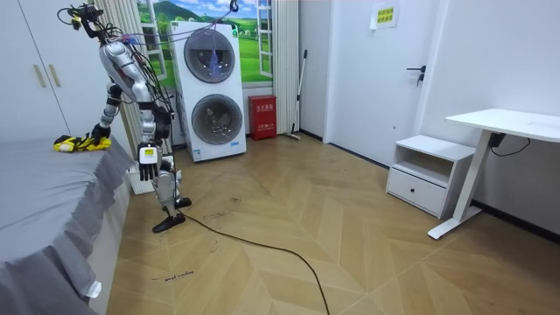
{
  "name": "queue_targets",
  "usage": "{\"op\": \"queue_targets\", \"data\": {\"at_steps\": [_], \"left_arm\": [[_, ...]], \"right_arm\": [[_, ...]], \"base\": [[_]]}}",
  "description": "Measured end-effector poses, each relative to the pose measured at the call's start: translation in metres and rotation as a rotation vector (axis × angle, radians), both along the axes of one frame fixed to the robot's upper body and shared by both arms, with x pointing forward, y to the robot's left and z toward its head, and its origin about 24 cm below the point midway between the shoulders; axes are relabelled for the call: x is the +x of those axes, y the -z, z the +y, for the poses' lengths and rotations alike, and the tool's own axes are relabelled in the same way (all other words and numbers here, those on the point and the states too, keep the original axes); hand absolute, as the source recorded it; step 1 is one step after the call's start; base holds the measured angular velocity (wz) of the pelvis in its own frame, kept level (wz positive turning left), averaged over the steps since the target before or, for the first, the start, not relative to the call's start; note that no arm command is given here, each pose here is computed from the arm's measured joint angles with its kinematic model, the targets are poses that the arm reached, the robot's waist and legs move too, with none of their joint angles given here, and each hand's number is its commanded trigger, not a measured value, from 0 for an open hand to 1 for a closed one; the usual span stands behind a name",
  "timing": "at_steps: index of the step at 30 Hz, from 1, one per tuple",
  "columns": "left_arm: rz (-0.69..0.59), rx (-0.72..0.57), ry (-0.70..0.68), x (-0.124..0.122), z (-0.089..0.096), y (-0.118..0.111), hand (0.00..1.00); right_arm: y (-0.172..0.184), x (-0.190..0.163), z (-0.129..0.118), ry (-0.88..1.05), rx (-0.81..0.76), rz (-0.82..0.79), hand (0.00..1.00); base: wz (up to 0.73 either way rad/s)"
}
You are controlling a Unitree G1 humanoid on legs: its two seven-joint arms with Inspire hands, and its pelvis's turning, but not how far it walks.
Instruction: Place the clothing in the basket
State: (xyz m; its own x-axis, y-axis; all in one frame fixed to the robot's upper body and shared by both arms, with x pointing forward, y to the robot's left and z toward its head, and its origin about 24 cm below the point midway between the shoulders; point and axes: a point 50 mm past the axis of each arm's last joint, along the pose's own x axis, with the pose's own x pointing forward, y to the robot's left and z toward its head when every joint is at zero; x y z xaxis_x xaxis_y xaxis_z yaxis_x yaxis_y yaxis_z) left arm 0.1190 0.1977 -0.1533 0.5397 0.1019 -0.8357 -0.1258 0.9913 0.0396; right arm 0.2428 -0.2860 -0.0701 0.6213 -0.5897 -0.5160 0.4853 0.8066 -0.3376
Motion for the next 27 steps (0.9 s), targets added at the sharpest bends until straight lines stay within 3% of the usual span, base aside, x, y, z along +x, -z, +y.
{"op": "queue_targets", "data": {"at_steps": [9,16,22,27], "left_arm": [[-0.004,-0.008,-0.020,0.000,0.001,0.000,0.00],[0.016,0.008,-0.056,-0.006,0.011,0.001,0.00],[0.025,0.067,-0.082,-0.016,0.026,-0.001,0.00],[0.067,0.107,-0.070,-0.034,0.028,0.002,0.00]], "right_arm": [[-0.013,0.012,-0.006,-0.013,-0.007,-0.045,1.00],[-0.039,0.032,-0.003,-0.024,0.022,-0.215,1.00],[-0.054,0.024,0.006,-0.107,0.033,-0.337,1.00],[-0.063,0.001,0.001,-0.124,0.024,-0.409,1.00]], "base": [[-0.02],[0.06],[-0.02],[-0.20]]}}
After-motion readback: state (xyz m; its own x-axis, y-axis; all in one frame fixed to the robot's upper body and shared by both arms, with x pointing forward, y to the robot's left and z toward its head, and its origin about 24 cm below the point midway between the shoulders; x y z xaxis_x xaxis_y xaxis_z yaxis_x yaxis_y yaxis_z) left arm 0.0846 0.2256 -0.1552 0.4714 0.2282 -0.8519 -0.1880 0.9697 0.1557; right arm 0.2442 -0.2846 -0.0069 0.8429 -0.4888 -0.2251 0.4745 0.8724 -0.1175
